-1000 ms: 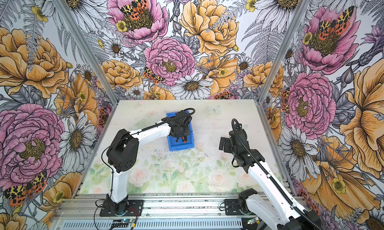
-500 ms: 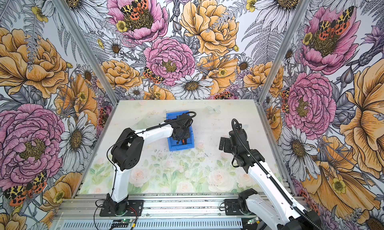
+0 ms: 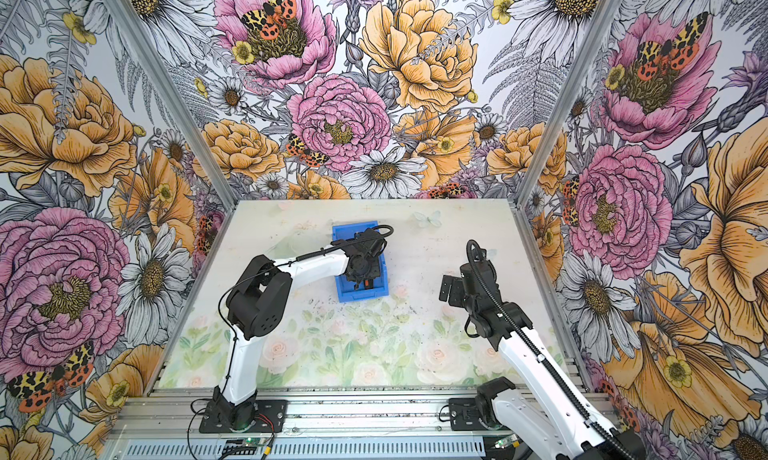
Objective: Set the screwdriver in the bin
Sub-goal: 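Lower the screwdriver into the blue bin and open the left gripper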
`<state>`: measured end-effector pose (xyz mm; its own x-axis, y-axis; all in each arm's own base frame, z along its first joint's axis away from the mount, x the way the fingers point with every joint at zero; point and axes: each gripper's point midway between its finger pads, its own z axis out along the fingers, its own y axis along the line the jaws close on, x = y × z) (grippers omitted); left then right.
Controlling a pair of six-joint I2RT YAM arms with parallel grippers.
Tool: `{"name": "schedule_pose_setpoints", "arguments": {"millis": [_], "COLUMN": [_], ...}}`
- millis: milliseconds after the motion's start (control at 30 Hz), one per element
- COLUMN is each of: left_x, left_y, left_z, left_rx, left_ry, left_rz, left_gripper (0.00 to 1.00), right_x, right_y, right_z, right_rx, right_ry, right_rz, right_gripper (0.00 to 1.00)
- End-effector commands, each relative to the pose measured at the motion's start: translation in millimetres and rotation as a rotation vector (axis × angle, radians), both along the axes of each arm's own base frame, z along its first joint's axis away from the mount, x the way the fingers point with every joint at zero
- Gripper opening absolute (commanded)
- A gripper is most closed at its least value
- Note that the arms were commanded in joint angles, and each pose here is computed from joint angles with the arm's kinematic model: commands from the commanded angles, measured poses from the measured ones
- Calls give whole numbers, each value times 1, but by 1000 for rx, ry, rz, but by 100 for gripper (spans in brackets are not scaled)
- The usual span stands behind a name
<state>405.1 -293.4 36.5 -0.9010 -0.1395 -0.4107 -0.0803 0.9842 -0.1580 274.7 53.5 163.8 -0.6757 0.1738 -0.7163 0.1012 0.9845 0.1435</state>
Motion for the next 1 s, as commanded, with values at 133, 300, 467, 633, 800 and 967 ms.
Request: {"name": "schedule_pose_setpoints", "arguments": {"millis": [133,300,467,633,800,967], "left_x": [-2,-1,0,2,5,2], "left_y": [3,5,4,0,3,5], "left_z": [-11,-1,7,21,40,57], "left_rx": [12,12,3,-17,-9,-14], "left_ry": [13,-6,-19,-43,-95,-129], "left_rz": [9,5,5,-1,10,16], "left_gripper": [20,28,35,43,45,54], "right_x": [1,2,3,1,-2,-5], "right_y": [-5,-5,-5,-5,-7,-7], "right_z": [7,9,12,22,26,28], "right_rx": [9,10,12,25,18,21], "right_ry": [-34,-38,-44,-80,-103,-114], "right_rz": [-32,-35,-36,-35,-29,-19], "right_gripper": [100,100,100,100,99,99]}}
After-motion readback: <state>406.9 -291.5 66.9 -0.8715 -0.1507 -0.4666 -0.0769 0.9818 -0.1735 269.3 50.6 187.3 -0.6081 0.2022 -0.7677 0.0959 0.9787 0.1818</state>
